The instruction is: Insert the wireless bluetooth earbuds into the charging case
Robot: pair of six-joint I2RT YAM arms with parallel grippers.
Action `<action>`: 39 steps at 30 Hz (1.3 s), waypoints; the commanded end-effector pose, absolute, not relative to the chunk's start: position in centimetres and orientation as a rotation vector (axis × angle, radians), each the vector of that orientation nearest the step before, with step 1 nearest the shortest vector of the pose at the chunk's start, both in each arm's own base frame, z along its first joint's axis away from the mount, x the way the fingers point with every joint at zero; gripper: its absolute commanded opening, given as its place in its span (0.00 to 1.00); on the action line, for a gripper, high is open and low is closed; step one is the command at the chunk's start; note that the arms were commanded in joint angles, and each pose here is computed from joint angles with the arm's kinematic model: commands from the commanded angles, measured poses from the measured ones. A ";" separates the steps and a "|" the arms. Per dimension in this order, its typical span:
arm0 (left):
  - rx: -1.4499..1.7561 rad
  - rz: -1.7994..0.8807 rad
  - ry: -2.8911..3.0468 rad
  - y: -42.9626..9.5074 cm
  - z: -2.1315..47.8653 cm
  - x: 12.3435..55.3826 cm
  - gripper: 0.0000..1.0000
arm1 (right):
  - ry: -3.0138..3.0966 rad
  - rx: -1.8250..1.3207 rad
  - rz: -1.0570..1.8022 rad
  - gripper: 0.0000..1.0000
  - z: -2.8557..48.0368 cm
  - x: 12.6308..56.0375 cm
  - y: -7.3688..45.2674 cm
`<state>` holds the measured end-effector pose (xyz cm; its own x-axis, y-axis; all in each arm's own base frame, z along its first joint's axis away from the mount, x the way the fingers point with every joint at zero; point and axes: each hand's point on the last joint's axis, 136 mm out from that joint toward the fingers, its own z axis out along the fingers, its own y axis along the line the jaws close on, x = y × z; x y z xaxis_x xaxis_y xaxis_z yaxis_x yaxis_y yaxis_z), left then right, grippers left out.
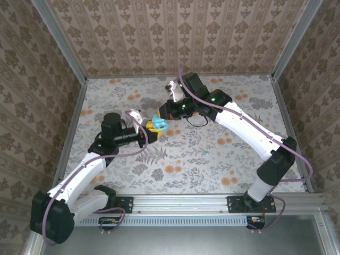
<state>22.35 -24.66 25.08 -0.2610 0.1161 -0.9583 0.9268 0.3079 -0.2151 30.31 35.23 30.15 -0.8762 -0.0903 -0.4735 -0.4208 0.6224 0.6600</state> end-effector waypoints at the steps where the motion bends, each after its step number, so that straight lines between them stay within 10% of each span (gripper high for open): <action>1: 0.977 -1.094 1.546 -25.1 26.5 22.2 0.10 | 2.455 -0.353 1.119 0.11 30.0 30.6 34.5; 39: 0.902 -1.125 1.524 -24.8 27.2 23.1 0.09 | 2.318 -0.243 1.180 0.12 31.1 28.5 36.0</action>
<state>23.46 -25.02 26.30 -0.2577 0.0295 -0.9658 0.9226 0.3044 -0.2369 28.12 35.91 31.01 -0.8539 0.0504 -0.5180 -0.3894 0.5984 0.7002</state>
